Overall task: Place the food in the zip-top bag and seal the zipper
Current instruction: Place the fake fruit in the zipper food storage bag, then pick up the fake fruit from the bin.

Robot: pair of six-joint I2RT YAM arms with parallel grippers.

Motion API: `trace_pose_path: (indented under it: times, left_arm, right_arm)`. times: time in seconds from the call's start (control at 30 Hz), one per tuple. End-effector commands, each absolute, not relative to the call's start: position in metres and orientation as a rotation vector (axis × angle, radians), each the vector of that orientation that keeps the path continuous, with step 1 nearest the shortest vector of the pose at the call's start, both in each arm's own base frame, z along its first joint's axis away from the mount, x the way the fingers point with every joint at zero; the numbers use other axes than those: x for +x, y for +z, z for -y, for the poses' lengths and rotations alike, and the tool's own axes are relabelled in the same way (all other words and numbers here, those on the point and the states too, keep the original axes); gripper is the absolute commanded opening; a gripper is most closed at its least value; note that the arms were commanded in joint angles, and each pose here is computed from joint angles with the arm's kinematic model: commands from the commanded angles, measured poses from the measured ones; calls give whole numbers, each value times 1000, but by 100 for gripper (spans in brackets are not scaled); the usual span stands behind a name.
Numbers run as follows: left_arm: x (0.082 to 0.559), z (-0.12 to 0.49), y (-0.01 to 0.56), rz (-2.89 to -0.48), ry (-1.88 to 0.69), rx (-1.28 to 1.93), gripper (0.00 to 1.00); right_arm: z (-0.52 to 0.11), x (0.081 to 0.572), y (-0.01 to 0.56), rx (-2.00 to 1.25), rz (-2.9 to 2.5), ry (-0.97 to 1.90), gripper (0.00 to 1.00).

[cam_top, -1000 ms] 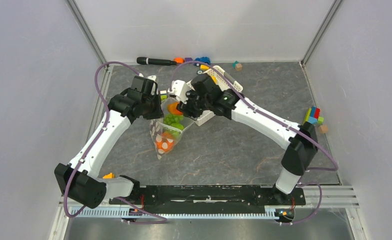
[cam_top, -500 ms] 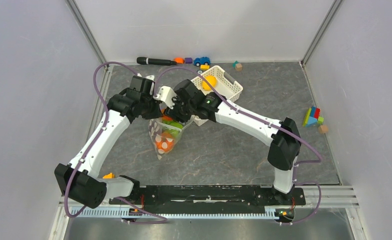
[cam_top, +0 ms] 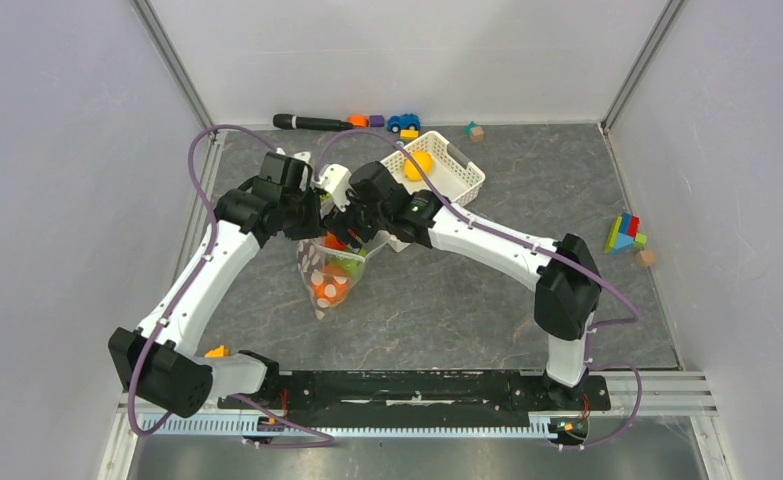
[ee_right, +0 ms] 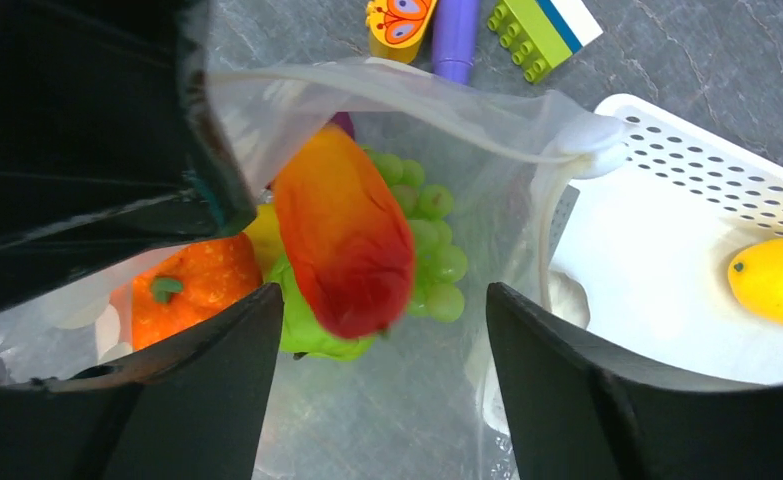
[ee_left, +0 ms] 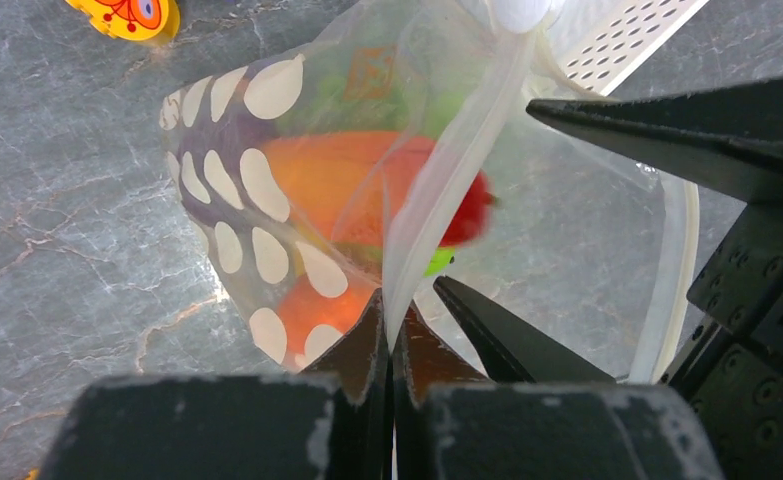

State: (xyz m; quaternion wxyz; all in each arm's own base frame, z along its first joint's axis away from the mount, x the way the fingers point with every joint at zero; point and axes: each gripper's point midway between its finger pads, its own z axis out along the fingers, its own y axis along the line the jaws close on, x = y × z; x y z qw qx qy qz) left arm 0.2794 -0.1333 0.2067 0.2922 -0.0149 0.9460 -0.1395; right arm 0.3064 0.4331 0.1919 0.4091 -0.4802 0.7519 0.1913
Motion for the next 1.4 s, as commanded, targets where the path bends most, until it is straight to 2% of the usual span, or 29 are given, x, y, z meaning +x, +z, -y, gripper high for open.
trace_pose_path:
  times: [0.0,0.27,0.47,0.73,0.9,1.07,1.37]
  left_arm:
    - [280,143,225,-2447,-436,32,2]
    - [283,135,228,-2426,-387,-7,2]
    - [283,132,231,-2412,-372,-16,2]
    - [286,117,236,-2375,-279,-57,2]
    - [289,98,238,-2353,-168,-131,2]
    - [289,98,238,-2353,-168,-138,2]
    - [288,102,238,-2362,-194,-125,2]
  right_arm:
    - [-438,304,218,-1150,-1823,532,85]
    - [-435,288,262,-1199,-1659,616,98]
    - [-413,285,308,-1124,-1526,658,98]
    - [-346,327,332,-757,-1535,600,98]
    - [-299,372,312,-457,-1681,548,98]
    - [-271,413,279,-215,-1795,498,98]
    - [-269,472,226,-45,-1942,539,98]
